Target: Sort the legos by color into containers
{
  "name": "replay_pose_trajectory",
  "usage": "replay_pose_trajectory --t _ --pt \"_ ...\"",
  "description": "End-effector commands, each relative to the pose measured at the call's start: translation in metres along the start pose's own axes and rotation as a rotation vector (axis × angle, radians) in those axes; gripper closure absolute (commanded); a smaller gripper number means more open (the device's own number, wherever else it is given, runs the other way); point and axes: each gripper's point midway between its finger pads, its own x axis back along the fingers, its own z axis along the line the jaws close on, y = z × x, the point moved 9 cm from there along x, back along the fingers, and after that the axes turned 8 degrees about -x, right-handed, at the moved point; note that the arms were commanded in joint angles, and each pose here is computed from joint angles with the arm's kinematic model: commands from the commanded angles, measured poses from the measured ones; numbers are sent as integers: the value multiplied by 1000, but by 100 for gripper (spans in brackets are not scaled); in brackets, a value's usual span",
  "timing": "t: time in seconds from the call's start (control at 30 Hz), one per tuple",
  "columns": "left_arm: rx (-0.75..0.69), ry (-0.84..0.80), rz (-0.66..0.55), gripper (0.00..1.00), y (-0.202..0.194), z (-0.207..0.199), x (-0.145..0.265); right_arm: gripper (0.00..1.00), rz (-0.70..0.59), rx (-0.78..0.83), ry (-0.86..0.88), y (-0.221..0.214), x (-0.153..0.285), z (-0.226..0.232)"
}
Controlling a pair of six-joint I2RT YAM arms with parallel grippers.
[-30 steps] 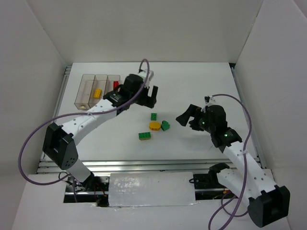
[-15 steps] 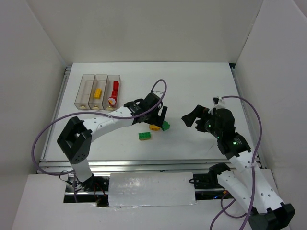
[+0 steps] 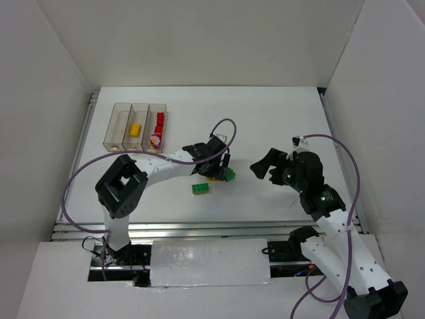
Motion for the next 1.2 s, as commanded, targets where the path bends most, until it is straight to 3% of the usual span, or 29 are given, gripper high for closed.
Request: replay_pose_trajectory --t 0.0,0.87,0.97,1.17 --pt "21 20 -30 11 8 -4 -6 0 -15 22 24 3 0 2" --pt "13 33 15 13 5 -10 -33 0 10 35 49 -2 -3 0" --pt "7 37 21 20 4 -9 -35 0 11 34 56 -3 -3 0" --pt "4 41 18 52 6 -8 -30 0 6 38 57 -1 -2 1"
